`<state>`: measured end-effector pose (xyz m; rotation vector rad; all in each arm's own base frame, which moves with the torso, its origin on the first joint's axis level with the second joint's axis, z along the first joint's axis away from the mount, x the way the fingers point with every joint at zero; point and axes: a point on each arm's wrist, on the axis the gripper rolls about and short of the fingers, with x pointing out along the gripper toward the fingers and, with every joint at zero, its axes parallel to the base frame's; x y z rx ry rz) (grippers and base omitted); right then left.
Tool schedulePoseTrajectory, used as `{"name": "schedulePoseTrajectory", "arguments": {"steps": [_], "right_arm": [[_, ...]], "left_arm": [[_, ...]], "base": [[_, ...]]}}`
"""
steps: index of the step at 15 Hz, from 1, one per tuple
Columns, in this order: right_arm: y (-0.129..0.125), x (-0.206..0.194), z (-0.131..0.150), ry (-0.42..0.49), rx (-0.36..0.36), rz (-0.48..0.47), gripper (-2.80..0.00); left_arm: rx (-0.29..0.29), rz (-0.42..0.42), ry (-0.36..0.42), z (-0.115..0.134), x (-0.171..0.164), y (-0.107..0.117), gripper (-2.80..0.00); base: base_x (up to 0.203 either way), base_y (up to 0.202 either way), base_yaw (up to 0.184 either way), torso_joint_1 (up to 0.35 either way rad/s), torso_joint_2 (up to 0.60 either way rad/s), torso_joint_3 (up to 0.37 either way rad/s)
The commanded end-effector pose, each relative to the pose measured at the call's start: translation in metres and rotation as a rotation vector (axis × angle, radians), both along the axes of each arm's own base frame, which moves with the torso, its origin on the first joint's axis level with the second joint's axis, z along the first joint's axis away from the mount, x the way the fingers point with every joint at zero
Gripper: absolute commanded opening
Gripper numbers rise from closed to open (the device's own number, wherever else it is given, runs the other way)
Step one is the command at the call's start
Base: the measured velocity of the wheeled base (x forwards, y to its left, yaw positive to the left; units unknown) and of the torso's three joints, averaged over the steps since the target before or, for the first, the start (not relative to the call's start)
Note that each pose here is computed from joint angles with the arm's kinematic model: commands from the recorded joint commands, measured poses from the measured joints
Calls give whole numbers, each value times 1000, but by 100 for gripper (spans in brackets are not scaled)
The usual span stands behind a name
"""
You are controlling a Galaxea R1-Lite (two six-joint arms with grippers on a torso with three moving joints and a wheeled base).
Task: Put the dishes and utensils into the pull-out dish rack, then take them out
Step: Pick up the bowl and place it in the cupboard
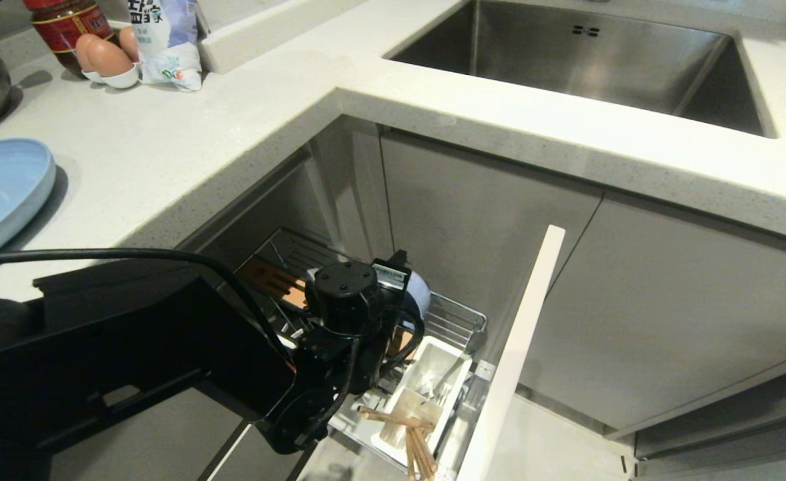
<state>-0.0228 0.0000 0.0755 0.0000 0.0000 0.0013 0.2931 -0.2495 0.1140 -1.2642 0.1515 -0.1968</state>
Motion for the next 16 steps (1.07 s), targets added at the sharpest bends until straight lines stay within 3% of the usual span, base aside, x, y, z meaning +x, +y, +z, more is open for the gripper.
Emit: {"name": "schedulePoseTrajectory", "arguments": {"steps": [1, 4, 12, 13, 16], "right_arm": [[0, 0, 0, 0, 0, 0, -280], [0, 0, 0, 0, 0, 0, -280], [0, 0, 0, 0, 0, 0, -280], [0, 0, 0, 0, 0, 0, -280], [0, 0, 0, 0, 0, 0, -280]], "left_arm": [[-13, 11, -6, 3, -1, 0, 0], [1, 29, 5, 11, -7, 0, 0], [61, 64, 53, 64, -40, -4, 0], [65, 82, 48, 68, -44, -8, -280], [112, 78, 7, 81, -52, -13, -280]], "base": [[0, 0, 0, 0, 0, 0], [0, 0, 0, 0, 0, 0], [0, 0, 0, 0, 0, 0], [0, 0, 0, 0, 0, 0], [0, 0, 0, 0, 0, 0]]}}
